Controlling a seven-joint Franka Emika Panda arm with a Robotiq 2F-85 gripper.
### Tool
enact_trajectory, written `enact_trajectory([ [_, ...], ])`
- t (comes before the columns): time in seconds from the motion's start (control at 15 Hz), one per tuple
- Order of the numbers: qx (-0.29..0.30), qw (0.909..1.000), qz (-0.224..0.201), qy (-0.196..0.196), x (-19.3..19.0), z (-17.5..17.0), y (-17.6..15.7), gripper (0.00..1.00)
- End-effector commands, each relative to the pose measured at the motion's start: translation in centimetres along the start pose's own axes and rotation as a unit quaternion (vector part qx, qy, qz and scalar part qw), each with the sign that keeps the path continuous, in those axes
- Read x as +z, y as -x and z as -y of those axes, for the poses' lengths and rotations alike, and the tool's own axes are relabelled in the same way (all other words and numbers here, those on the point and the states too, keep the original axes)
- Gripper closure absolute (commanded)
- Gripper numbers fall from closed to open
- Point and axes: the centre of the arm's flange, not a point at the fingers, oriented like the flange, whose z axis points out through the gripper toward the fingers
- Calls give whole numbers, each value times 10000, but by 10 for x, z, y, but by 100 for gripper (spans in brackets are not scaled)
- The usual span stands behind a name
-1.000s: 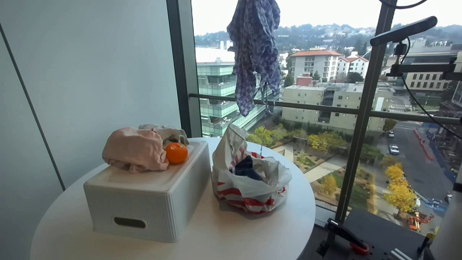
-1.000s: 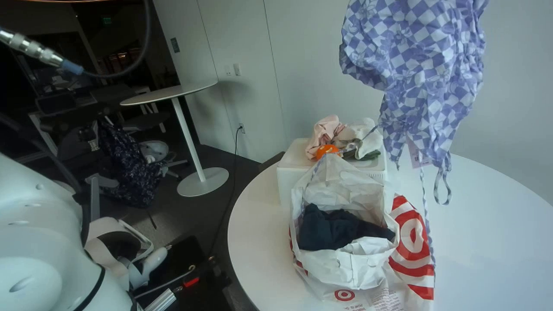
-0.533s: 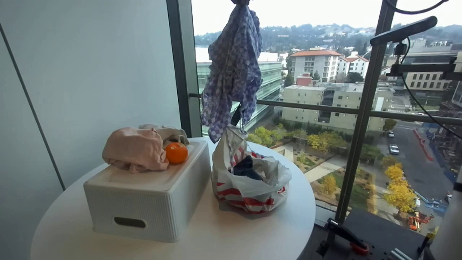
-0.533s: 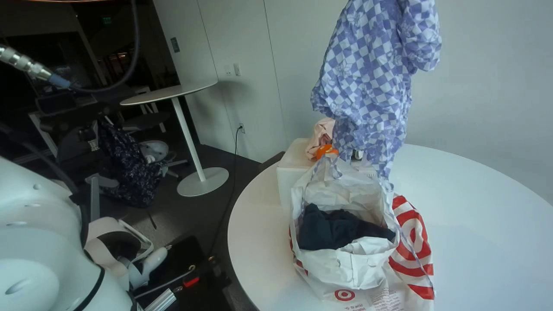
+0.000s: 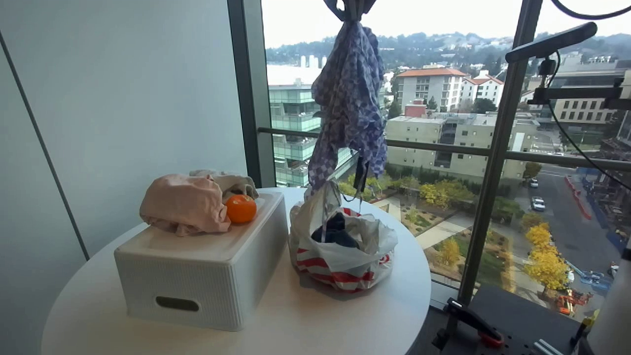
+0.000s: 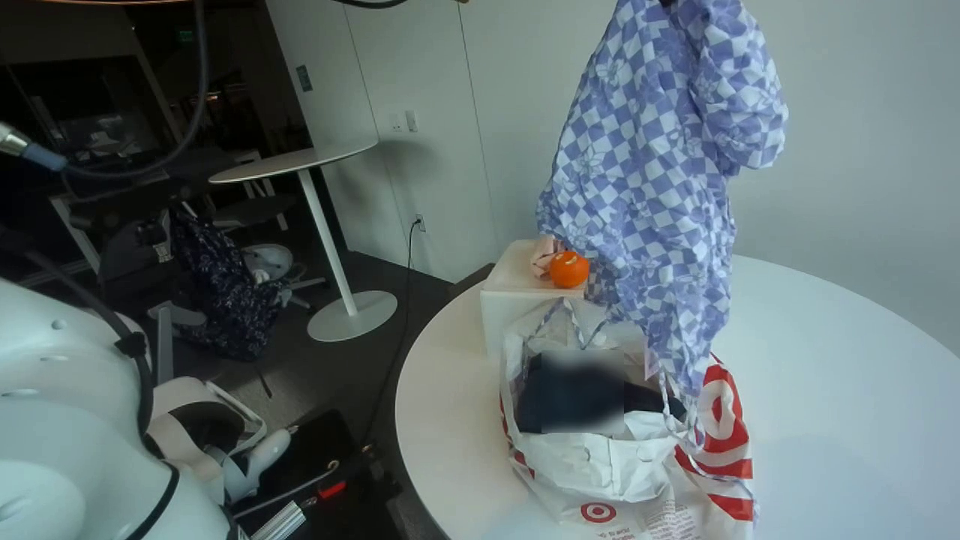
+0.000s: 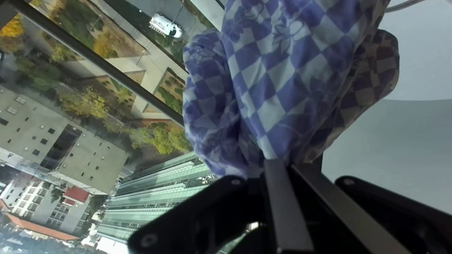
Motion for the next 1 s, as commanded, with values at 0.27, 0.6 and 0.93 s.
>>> enact_trajectory([
  [0.27,862,9930,119,799,-34,-72,14,99],
  [0.6,1285,9837,477,1161,-29,-105,17,99],
  [0.93,852,9906,568,906,-16,-83,27,99],
])
